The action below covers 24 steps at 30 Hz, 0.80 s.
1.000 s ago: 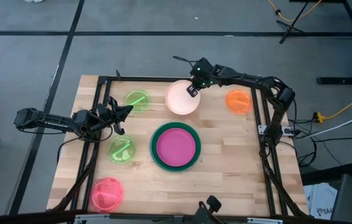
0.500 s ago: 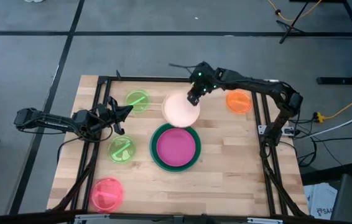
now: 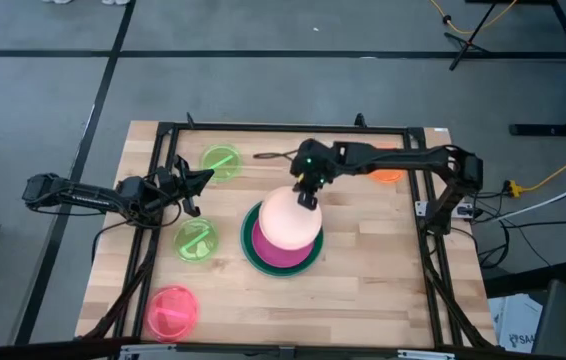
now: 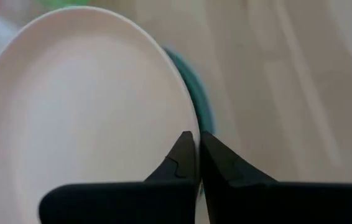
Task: Stack plastic plates
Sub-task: Stack the light orange plate on top of the pink plate
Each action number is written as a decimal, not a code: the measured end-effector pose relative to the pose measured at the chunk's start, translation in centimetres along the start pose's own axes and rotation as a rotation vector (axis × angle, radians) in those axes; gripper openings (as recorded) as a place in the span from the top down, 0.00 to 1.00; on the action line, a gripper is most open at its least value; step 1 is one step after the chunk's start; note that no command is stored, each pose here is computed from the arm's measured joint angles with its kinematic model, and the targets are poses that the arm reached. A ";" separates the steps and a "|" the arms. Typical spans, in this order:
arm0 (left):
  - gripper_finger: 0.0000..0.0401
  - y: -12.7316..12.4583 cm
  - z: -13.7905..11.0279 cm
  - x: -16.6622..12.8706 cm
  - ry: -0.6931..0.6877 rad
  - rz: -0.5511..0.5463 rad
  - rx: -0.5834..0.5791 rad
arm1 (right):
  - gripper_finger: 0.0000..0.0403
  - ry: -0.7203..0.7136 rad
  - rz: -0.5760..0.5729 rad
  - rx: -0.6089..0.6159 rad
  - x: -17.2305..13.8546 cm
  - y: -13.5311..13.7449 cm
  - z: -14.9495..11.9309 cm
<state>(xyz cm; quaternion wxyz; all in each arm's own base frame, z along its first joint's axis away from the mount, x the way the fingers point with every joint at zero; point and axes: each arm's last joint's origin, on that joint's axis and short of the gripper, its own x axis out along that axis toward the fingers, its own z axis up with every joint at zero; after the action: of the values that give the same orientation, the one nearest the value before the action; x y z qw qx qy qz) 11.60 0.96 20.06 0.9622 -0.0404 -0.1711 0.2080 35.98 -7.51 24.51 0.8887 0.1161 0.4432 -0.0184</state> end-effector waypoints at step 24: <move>0.99 0.0 0.0 0.0 -0.001 0.001 0.007 | 1.00 -0.076 0.040 -0.035 6.0 1.3 -3.4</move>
<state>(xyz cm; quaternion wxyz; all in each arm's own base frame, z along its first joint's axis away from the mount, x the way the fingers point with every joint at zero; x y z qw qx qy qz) 11.60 0.97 20.07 0.9622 -0.0369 -0.1708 0.2090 37.17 -5.06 18.03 0.9069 0.1085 0.4072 0.0028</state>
